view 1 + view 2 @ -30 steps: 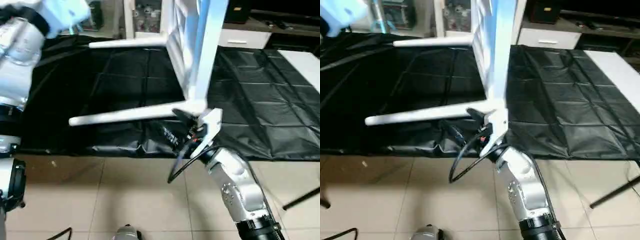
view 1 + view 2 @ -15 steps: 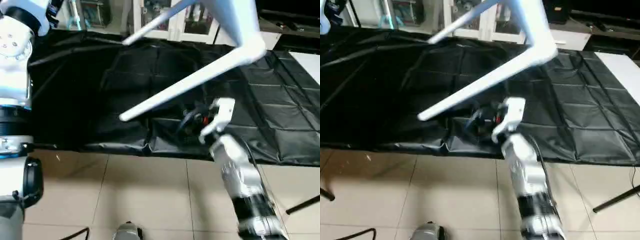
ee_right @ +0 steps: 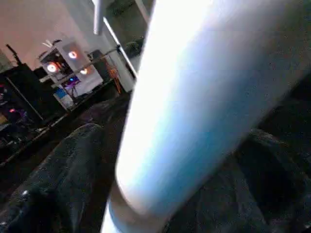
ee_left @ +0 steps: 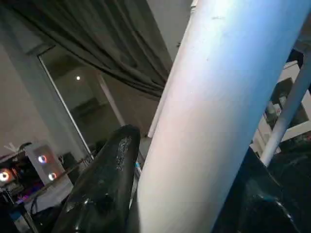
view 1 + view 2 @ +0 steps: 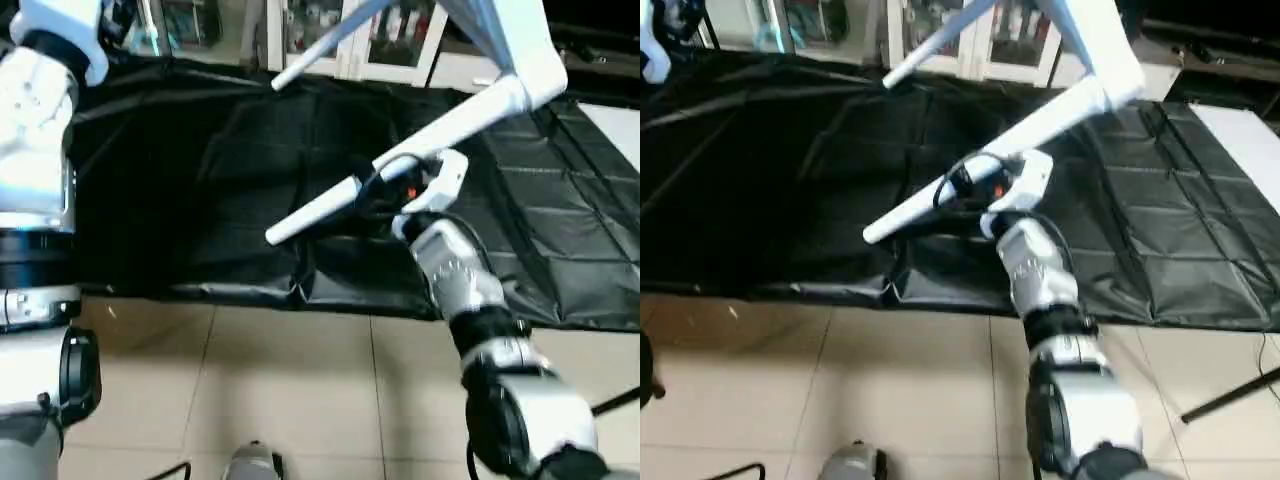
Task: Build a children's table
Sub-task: Flip table
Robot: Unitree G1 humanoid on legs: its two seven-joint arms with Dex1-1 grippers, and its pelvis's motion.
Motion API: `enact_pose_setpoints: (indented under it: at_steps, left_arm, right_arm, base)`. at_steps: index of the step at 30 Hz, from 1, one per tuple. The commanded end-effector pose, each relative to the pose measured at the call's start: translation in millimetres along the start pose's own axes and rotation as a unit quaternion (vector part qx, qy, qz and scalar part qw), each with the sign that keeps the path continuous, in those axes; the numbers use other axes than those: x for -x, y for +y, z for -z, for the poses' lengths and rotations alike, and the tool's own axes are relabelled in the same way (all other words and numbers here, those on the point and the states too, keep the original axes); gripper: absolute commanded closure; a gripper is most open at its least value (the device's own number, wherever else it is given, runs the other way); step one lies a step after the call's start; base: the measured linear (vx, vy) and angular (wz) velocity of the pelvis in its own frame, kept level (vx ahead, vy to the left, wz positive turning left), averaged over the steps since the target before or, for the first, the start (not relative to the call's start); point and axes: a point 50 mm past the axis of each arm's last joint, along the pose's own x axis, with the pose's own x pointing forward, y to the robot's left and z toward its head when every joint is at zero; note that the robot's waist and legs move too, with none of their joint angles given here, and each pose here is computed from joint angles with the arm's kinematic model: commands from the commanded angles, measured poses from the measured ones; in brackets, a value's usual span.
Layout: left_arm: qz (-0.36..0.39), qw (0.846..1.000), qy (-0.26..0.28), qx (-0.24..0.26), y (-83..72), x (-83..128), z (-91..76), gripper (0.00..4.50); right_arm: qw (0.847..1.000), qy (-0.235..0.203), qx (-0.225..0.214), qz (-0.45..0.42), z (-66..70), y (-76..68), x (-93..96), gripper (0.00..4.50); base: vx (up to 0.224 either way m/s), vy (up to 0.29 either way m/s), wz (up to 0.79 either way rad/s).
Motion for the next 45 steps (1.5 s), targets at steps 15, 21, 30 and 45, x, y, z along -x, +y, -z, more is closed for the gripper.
enact_pose_setpoints:
  at_steps: [15, 21, 30, 45]
  left_arm:
    - [-0.084, 0.992, -0.054, 0.072, 26.2, 6.2, -21.5, 2.41]
    - [-0.092, 0.992, -0.048, 0.076, 27.1, 8.4, -19.3, 2.41]
    - [-0.091, 0.991, -0.040, 0.090, 22.7, 11.2, -11.9, 2.41]
    - [-0.079, 0.984, 0.015, 0.158, -19.4, 48.1, 49.1, 2.67]
  right_arm:
    - [0.997, -0.056, 0.041, -0.019, -36.7, -5.1, -8.7, 1.69]
    - [0.995, -0.066, 0.073, -0.030, -47.8, -2.4, -11.5, 2.25]
    - [0.986, -0.101, 0.131, -0.036, -76.9, 0.3, -14.0, 2.47]
    - [0.922, -0.140, 0.352, -0.075, -125.6, 21.3, -10.9, 2.53]
  base:
    - [0.000, 0.000, 0.00]
    - [0.000, 0.000, 0.00]
    - [0.000, 0.000, 0.00]
    - [0.000, 0.000, 0.00]
